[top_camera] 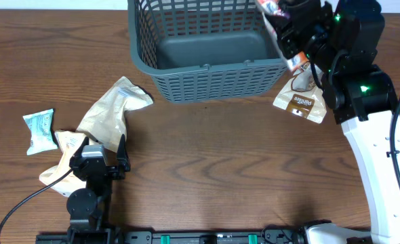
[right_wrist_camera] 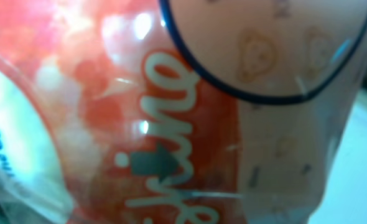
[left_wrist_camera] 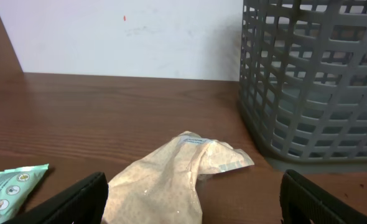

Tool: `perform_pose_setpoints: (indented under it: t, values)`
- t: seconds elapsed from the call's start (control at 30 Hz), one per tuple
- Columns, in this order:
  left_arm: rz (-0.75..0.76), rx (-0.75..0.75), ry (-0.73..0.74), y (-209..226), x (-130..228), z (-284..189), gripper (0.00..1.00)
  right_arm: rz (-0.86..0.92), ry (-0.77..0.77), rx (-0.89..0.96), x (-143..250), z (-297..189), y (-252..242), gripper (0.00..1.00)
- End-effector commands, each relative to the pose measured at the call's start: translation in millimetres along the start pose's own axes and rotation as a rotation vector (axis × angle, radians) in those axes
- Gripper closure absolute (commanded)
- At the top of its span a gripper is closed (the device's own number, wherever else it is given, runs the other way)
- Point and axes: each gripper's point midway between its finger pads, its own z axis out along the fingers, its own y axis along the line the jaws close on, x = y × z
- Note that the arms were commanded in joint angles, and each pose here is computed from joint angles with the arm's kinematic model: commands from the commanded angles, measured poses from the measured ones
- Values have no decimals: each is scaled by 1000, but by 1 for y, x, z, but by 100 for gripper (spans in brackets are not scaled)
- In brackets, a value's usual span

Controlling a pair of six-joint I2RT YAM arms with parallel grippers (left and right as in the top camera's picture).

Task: Pack container
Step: 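Lift the tissue packs and carry them over the grey basket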

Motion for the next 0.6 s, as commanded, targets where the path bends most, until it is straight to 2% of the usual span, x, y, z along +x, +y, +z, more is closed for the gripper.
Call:
perform_pose_setpoints:
  t: [0.0, 0.2, 0.27, 0.43, 0.57]
  values:
    - [-2, -22, 40, 4, 14, 1, 19, -48, -102, 66, -39, -16, -13, 92]
    - [-2, -22, 40, 4, 14, 1, 19, -85, -170, 89, -57, -17, -18, 92]
    - [-2, -22, 40, 4, 14, 1, 19, -134, -167, 63, -54, -11, -11, 89]
    - [-2, -22, 40, 4, 14, 1, 19, -232, -160, -27, -45, 11, 10, 99]
    - [-6, -19, 40, 3, 14, 1, 19, -253, -145, -105, -31, 31, 26, 99]
